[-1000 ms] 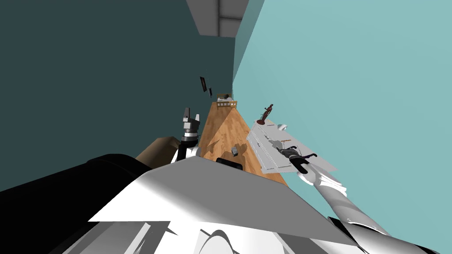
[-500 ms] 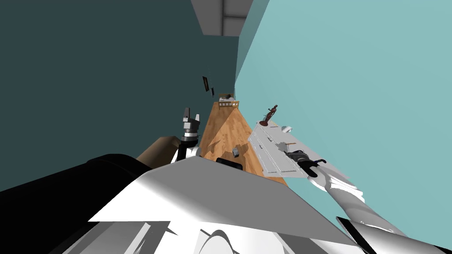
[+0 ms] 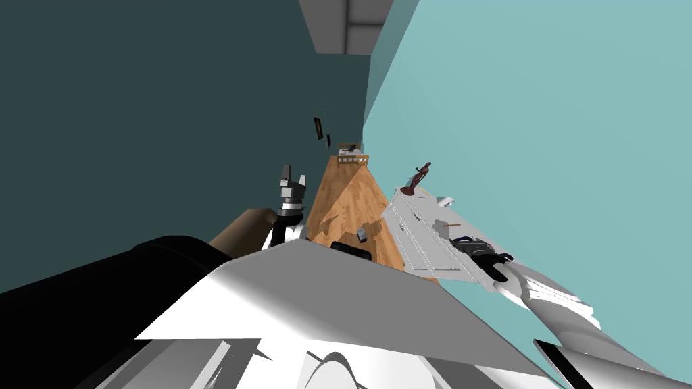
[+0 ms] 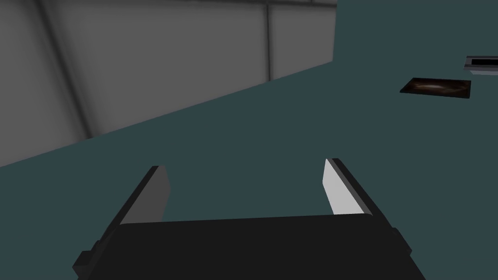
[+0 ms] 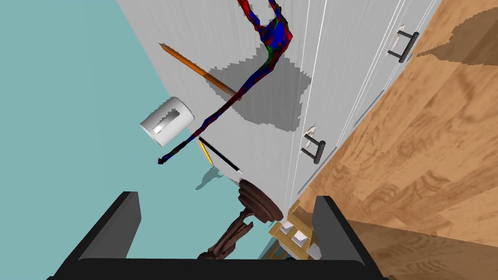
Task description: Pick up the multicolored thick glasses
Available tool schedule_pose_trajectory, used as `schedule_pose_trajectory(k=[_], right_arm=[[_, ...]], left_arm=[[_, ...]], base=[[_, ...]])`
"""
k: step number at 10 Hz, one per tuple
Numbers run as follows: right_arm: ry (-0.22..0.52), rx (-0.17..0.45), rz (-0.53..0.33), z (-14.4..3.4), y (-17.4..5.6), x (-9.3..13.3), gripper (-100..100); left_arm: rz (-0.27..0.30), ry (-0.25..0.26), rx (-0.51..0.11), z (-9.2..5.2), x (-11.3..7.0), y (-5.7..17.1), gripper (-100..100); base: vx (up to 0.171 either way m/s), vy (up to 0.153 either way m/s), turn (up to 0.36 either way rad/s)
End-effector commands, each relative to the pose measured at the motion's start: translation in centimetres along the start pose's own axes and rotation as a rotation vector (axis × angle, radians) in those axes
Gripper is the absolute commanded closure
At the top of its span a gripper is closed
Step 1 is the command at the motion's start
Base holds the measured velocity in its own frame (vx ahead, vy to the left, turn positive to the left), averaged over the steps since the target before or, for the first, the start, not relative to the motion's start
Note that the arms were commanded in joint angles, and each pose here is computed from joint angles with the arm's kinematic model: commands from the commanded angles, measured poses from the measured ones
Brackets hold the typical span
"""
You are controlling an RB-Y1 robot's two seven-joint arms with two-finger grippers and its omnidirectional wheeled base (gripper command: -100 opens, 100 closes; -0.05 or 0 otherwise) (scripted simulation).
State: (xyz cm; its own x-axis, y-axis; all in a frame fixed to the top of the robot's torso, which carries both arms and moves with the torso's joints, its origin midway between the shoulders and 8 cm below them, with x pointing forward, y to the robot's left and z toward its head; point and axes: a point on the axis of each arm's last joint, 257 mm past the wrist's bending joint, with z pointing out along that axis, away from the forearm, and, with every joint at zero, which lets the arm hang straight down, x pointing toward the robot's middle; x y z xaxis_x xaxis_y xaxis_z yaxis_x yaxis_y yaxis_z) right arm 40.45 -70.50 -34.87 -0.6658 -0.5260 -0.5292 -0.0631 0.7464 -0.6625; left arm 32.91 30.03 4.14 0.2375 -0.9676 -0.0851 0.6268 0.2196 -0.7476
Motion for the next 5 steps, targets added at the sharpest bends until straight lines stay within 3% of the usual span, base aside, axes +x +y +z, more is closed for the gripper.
schedule_pose_trajectory(k=[1, 3, 4, 5], right_arm=[[0.017, 0.009, -0.017, 0.0, -0.6, 0.6, -100], [0.071, 0.036, -0.074, -0.7, -3.1, 2.9, -100], [0.059, 0.03, -0.061, -0.3, -2.6, 2.3, -100], [0.061, 0.031, -0.064, -0.3, -2.7, 2.4, 0]], left_arm=[[0.0, 0.0, 0.0, 0.0, 0.0, 0.0, 0], [0.0, 0.0, 0.0, 0.0, 0.0, 0.0, 0], [0.0, 0.0, 0.0, 0.0, 0.0, 0.0, 0], [0.0, 0.0, 0.0, 0.0, 0.0, 0.0, 0]], base=[[0.026, -0.006, 0.017], [0.039, -0.011, 0.065], [0.015, -0.012, 0.008], [0.0, 0.0, 0.0]])
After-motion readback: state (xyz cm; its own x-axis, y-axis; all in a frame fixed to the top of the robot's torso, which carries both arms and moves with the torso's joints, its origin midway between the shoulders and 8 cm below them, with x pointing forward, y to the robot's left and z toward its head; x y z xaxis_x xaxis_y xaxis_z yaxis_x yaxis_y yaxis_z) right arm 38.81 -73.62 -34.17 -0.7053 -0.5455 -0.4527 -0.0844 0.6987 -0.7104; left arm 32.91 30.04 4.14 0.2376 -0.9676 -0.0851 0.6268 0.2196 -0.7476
